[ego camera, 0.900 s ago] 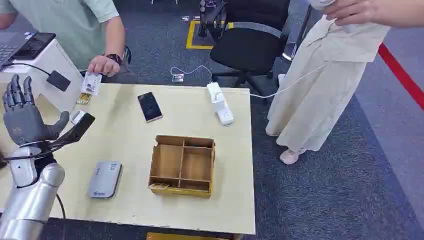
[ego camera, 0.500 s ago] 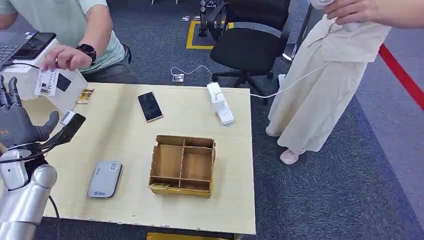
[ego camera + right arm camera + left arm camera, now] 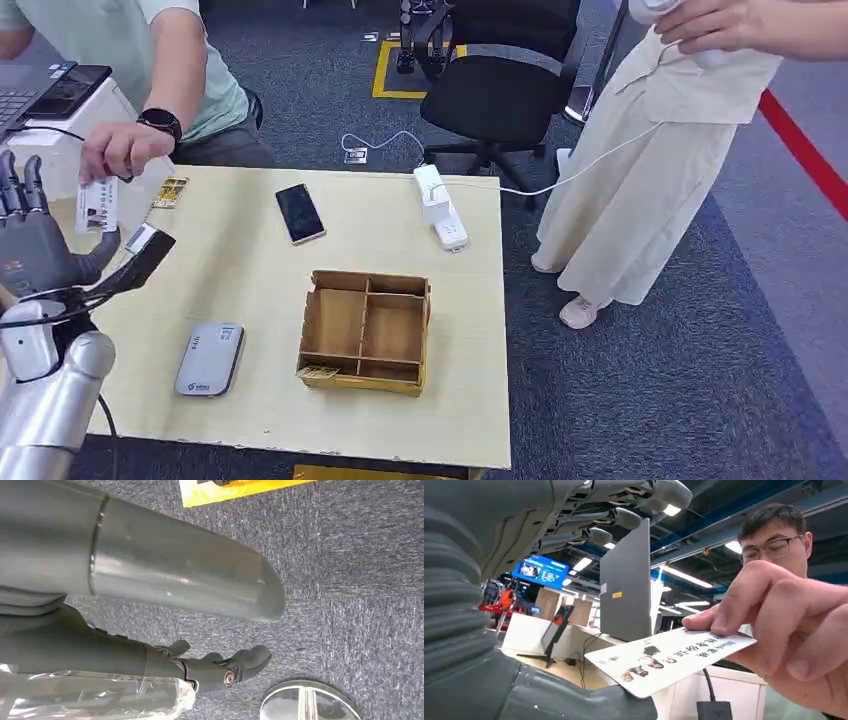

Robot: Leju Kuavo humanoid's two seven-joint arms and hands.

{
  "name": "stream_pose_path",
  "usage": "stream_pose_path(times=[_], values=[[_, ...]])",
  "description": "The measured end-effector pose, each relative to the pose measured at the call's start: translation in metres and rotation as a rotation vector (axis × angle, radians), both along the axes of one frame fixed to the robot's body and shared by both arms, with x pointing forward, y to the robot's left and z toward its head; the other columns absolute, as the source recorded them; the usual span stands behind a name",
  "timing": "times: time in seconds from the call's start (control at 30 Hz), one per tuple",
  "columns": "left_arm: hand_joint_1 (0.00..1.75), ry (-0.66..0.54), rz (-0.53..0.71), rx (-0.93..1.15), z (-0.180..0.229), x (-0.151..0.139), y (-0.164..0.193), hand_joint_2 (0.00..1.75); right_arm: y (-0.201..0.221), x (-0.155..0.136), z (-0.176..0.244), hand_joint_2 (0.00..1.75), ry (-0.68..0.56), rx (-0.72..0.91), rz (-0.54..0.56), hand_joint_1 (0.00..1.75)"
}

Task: Pass the card to the sensor for recognition and then transmit it.

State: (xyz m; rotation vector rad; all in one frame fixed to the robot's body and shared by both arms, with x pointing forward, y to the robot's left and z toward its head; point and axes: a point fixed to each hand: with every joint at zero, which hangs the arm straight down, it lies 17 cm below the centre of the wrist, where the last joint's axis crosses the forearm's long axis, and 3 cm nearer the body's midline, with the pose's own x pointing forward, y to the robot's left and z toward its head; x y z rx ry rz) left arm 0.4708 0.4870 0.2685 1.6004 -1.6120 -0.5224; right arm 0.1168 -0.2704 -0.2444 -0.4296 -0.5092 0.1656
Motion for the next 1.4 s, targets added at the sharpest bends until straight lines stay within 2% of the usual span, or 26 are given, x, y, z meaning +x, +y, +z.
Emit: stream_pose_path(times=[0.07,0.1,0.93,0.97,1.0,1.4], values=[[0.0,0.002,-0.001,0.006,-0.002,-0.002,-0.002,1.75,0.0,0.0,0.0,0.0,0.0,0.0,0.001,0.0],[0.0,0.002,-0.001,0.01,-0.002,-0.002,-0.002,1.75,0.0,0.0,0.0,1.75,0.001,0.0,0.001,0.0],[0.02,0.003,0.001,0.009,-0.005,-0.007,-0.008,1.75,0.0,-0.001,0.0,1.75,0.003,0.001,-0.002,0.0],[1.59,0.001,-0.001,0.009,-0.004,-0.007,-0.008,1.75,0.0,-0.001,0.0,1.75,0.003,0.0,-0.003,0.0],[1.75,-0.001,-0.002,0.009,-0.004,-0.008,-0.009,1.75,0.0,-0.001,0.0,1.75,0.003,0.001,-0.004,0.0],[1.75,-0.012,-0.007,0.018,0.0,-0.008,-0.011,1.75,-0.003,-0.002,0.0,1.75,0.005,-0.005,-0.002,0.0]])
